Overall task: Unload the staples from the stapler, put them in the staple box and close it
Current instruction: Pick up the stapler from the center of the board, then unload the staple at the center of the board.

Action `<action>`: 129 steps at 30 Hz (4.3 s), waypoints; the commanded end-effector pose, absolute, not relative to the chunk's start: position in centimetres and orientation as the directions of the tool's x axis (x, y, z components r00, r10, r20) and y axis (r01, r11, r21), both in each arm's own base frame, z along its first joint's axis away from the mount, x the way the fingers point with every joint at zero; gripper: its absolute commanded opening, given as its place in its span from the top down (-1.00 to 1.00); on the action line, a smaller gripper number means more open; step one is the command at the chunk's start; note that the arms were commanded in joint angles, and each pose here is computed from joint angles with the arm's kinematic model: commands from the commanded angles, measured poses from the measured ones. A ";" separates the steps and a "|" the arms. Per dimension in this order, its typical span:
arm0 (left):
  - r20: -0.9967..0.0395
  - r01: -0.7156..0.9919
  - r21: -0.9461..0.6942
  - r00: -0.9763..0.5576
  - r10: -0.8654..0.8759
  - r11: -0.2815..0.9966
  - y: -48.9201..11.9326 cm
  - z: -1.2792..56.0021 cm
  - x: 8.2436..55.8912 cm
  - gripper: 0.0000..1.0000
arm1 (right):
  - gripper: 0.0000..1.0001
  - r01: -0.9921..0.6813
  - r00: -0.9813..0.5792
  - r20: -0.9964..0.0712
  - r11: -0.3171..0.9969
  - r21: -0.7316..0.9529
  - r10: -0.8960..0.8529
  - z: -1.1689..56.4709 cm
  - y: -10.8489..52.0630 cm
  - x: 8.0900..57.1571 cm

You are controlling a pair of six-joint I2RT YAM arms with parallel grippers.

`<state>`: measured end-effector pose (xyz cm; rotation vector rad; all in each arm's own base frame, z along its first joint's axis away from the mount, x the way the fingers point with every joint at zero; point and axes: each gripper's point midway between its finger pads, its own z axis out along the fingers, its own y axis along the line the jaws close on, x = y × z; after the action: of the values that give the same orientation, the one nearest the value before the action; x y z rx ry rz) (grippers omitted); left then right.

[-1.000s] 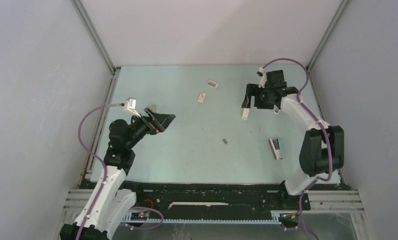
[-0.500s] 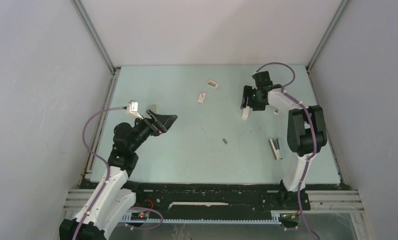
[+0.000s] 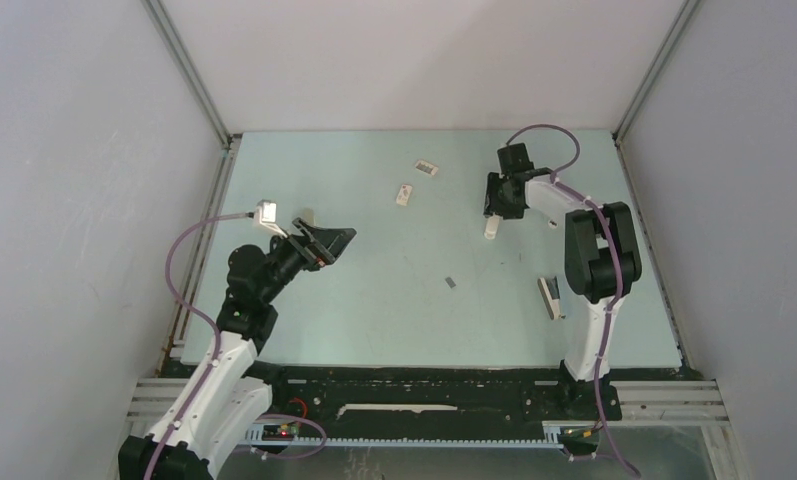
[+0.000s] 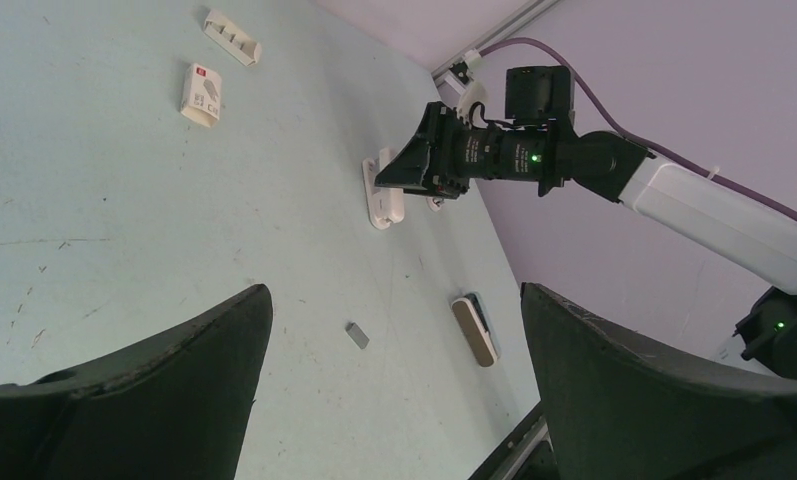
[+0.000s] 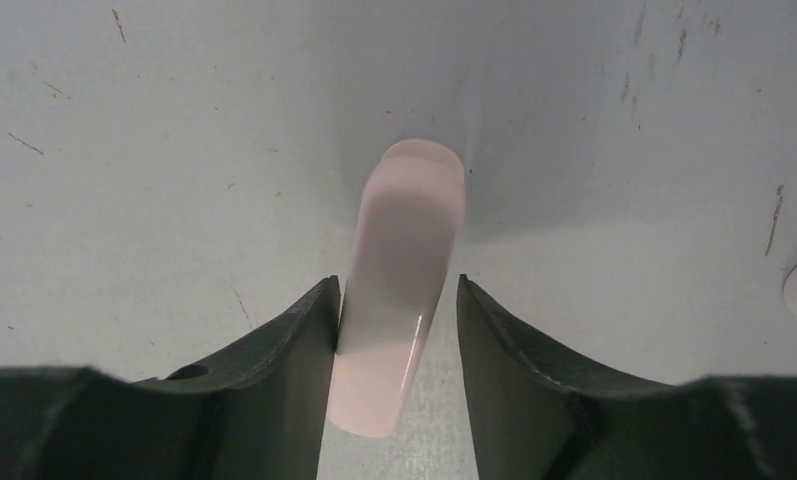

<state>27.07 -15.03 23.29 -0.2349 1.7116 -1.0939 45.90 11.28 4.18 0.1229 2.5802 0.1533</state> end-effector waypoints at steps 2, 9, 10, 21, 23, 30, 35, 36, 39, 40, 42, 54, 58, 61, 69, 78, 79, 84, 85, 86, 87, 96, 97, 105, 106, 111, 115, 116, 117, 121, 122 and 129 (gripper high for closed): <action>-0.655 0.355 -0.755 -0.425 -0.625 0.551 -15.3 23.4 27.1 -1.00 | 0.04 0.045 -0.805 -0.585 0.993 0.107 0.100 5.7 11.3 47.4; -0.662 0.379 -0.750 -0.426 -0.617 0.543 -15.8 23.7 27.2 -1.00 | 0.66 -0.033 -0.790 -0.610 0.989 0.145 0.063 7.3 12.1 46.4; -0.662 0.385 -0.749 -0.426 -0.616 0.540 -15.9 23.7 27.1 -1.00 | 0.70 -0.062 -0.786 -0.616 0.985 0.163 0.053 7.7 12.6 46.2; -0.658 0.450 -0.750 -0.434 -0.615 0.485 -17.7 23.5 26.6 -1.00 | 1.00 -0.401 -0.726 -0.681 0.862 0.310 -0.093 12.2 16.2 40.0; -0.655 0.465 -0.751 -0.431 -0.621 0.469 -18.1 23.7 26.6 -1.00 | 1.00 -0.449 -0.712 -0.695 0.823 0.347 -0.096 13.3 16.8 38.6; -0.632 0.494 -0.764 -0.445 -0.635 0.414 -20.1 23.9 26.7 -1.00 | 1.00 -0.497 -0.749 -0.662 0.695 0.521 -0.039 14.5 19.1 34.7; -0.609 0.506 -0.779 -0.467 -0.641 0.371 -21.6 24.1 26.7 -1.00 | 1.00 -0.462 -0.793 -0.609 0.627 0.627 0.024 15.4 20.3 34.0; -0.602 0.506 -0.783 -0.471 -0.644 0.362 -21.9 24.1 26.7 -1.00 | 1.00 -0.454 -0.802 -0.597 0.613 0.646 0.035 15.5 20.5 33.9; -0.588 0.511 -0.791 -0.485 -0.647 0.335 -22.6 24.3 26.7 -1.00 | 1.00 -0.423 -0.829 -0.555 0.569 0.705 0.071 16.1 21.2 33.7; -0.584 0.509 -0.795 -0.492 -0.646 0.331 -22.8 24.2 26.7 -1.00 | 1.00 -0.413 -0.836 -0.542 0.556 0.721 0.082 16.3 21.4 33.7; -0.578 0.509 -0.798 -0.499 -0.646 0.321 -23.2 24.3 26.8 -1.00 | 1.00 -0.395 -0.848 -0.520 0.533 0.748 0.102 16.7 21.7 33.7; -0.583 0.521 -0.795 -0.518 -0.626 0.311 -24.7 23.9 27.0 -1.00 | 1.00 -0.250 -0.900 -0.389 0.496 0.831 0.197 16.8 21.5 34.7; -0.574 0.519 -0.803 -0.541 -0.614 0.293 -25.5 23.8 27.2 -1.00 | 1.00 -0.189 -0.915 -0.328 0.466 0.864 0.236 17.1 21.5 35.1; -0.588 0.537 -0.793 -0.546 -0.597 0.289 -26.2 24.1 27.2 -1.00 | 1.00 -0.134 -0.925 -0.272 0.442 0.887 0.266 17.2 21.5 35.4; -0.902 0.656 -0.430 -0.278 -0.331 0.620 -24.6 23.2 28.4 -1.00 | 1.00 -0.009 -0.927 -0.180 0.460 0.888 0.329 16.3 20.9 35.7; -0.970 0.650 0.166 0.242 0.005 0.742 -21.6 27.0 26.5 -1.00 | 1.00 0.136 -0.918 -0.058 0.449 0.883 0.392 16.2 20.8 35.1; -0.968 0.653 0.186 0.250 0.023 0.734 -21.8 26.8 26.5 -0.99 | 1.00 0.156 -0.917 -0.038 0.444 0.882 0.397 16.2 20.9 35.0; -0.931 0.674 0.346 0.332 0.150 0.653 -24.5 25.5 25.6 -1.00 | 1.00 0.238 -0.907 0.044 0.422 0.875 0.420 16.2 21.5 34.5; -0.914 0.676 0.393 0.358 0.188 0.623 -25.2 24.9 25.2 -1.00 | 1.00 0.247 -0.904 0.052 0.421 0.873 0.424 16.1 21.7 34.5; -0.898 0.673 0.434 0.380 0.223 0.599 -25.8 24.3 25.1 -1.00 | 1.00 0.258 -0.902 0.062 0.419 0.871 0.427 16.0 21.7 34.4; -0.886 0.674 0.460 0.392 0.247 0.579 -26.3 23.9 24.9 -1.00 | 1.00 0.266 -0.900 0.070 0.416 0.870 0.430 15.9 21.8 34.3; -0.861 0.702 0.509 0.400 0.314 0.498 -30.3 20.5 25.3 -1.00 | 1.00 0.326 -0.881 0.124 0.396 0.858 0.457 15.0 21.8 33.9; -0.859 0.705 0.512 0.403 0.317 0.491 -30.8 20.4 25.4 -0.99 | 1.00 0.332 -0.879 0.130 0.394 0.857 0.459 15.0 21.8 34.0; -0.826 0.688 0.560 0.421 0.375 0.461 -33.7 19.6 27.7 -0.91 | 1.00 0.354 -0.873 0.167 0.360 0.863 0.457 15.1 22.3 33.6; -0.821 0.676 0.567 0.416 0.391 0.470 -33.8 19.5 28.3 -0.89 | 1.00 0.355 -0.874 0.172 0.358 0.863 0.454 15.1 22.4 33.5; -0.811 0.672 0.580 0.420 0.408 0.461 -35.8 19.3 29.9 -0.81 | 1.00 0.366 -0.873 0.196 0.333 0.869 0.447 15.3 22.8 33.3; -0.816 0.688 0.569 0.409 0.408 0.450 -36.8 18.7 30.4 -0.66 | 1.00 0.368 -0.873 0.208 0.316 0.875 0.442 15.8 23.0 33.2; -0.817 0.692 0.567 0.405 0.411 0.446 -36.9 18.4 30.4 -0.63 | 1.00 0.371 -0.871 0.212 0.311 0.875 0.442 15.8 23.0 33.2; -0.818 0.695 0.565 0.402 0.411 0.445 -37.0 18.2 30.5 -0.61 | 1.00 0.372 -0.871 0.214 0.310 0.875 0.442 15.8 23.0 33.2; -0.819 0.700 0.561 0.391 0.419 0.442 -37.3 17.6 30.7 -0.55 | 1.00 0.376 -0.871 0.223 0.304 0.875 0.437 15.8 23.2 33.1; -0.818 0.700 0.561 0.390 0.422 0.442 -37.4 17.5 30.8 -0.51 | 1.00 0.378 -0.871 0.226 0.302 0.875 0.436 15.8 23.3 33.1; -0.808 0.678 0.574 0.380 0.450 0.459 -37.4 17.1 31.6 -0.03 | 1.00 0.392 -0.869 0.254 0.278 0.877 0.425 15.7 23.8 32.8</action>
<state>30.41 -36.37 13.77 1.2287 1.3152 -0.2282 33.02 23.09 14.14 0.8240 2.5237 1.6014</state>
